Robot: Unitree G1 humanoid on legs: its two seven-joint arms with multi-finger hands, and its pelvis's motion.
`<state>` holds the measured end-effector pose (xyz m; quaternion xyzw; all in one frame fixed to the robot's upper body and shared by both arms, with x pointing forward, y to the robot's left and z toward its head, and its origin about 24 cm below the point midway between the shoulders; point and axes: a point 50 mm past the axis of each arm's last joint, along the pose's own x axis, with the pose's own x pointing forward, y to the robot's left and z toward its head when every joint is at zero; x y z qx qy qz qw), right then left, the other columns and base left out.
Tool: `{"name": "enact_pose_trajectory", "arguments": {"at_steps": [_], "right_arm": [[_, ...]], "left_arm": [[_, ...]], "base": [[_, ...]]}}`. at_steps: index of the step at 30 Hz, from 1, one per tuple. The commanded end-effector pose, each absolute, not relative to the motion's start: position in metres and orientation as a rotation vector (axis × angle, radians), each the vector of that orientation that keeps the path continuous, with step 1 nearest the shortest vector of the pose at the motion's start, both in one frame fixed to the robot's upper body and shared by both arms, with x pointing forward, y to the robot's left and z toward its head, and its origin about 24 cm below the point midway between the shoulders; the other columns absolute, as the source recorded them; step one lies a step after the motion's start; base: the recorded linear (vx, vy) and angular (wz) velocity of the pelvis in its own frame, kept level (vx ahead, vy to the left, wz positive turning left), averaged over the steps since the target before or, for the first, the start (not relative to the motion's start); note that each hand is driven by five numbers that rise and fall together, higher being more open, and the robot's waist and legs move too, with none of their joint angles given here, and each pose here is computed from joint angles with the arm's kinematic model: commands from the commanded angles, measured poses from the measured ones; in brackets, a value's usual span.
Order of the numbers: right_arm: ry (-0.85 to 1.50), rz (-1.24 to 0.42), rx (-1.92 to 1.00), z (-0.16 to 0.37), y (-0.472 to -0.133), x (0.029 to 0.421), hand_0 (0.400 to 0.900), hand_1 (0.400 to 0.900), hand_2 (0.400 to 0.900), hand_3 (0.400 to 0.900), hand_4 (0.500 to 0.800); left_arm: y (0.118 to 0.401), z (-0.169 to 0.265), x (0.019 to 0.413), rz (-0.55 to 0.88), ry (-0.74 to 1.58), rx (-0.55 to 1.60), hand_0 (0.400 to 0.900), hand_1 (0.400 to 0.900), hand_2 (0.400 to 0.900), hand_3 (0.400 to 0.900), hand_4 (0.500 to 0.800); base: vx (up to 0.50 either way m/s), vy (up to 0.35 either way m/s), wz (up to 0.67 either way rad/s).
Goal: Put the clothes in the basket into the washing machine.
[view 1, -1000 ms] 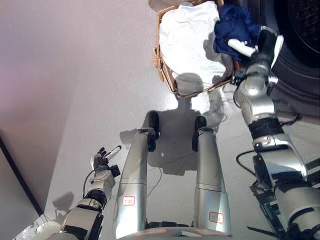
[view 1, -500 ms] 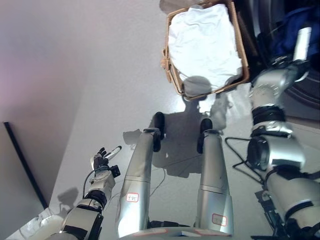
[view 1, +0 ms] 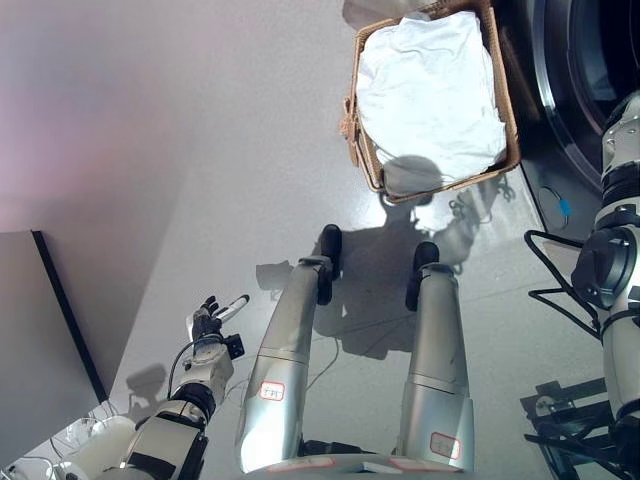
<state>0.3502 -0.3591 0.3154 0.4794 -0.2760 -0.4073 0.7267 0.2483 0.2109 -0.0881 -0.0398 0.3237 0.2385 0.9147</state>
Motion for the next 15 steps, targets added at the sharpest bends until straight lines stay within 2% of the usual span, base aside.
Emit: {"name": "enact_pose_trajectory", "arguments": {"at_steps": [1, 9, 11, 12, 15], "right_arm": [[-0.722, -0.829, 0.933, 0.330, -0.353, 0.347, 0.900, 0.900, 0.900, 0.900, 0.800], [-0.693, -0.735, 0.906, 0.313, -0.325, 0.362, 0.900, 0.900, 0.900, 0.900, 0.800], [-0.658, -0.688, 0.922, 0.293, -0.302, 0.373, 0.900, 0.900, 0.900, 0.900, 0.800], [-0.655, -0.690, 0.922, 0.291, -0.301, 0.373, 0.900, 0.900, 0.900, 0.900, 0.800], [-0.583, -0.624, 0.954, 0.252, -0.262, 0.382, 0.900, 0.900, 0.900, 0.900, 0.800]], "left_arm": [[0.241, -0.109, 0.209, 0.610, 0.782, 0.009, 0.900, 0.900, 0.900, 0.900, 0.800], [0.242, -0.108, 0.211, 0.629, 0.772, -0.026, 0.900, 0.900, 0.900, 0.900, 0.800], [0.240, -0.108, 0.212, 0.630, 0.783, -0.034, 0.900, 0.900, 0.900, 0.900, 0.800], [0.241, -0.109, 0.211, 0.632, 0.785, -0.032, 0.900, 0.900, 0.900, 0.900, 0.800], [0.238, -0.112, 0.209, 0.635, 0.813, -0.034, 0.900, 0.900, 0.900, 0.900, 0.800]], "base": [[0.000, 0.000, 0.00], [-0.002, 0.002, -0.01], [-0.042, 0.026, -0.10], [-0.055, 0.040, -0.12], [0.023, 0.047, -0.10]]}}
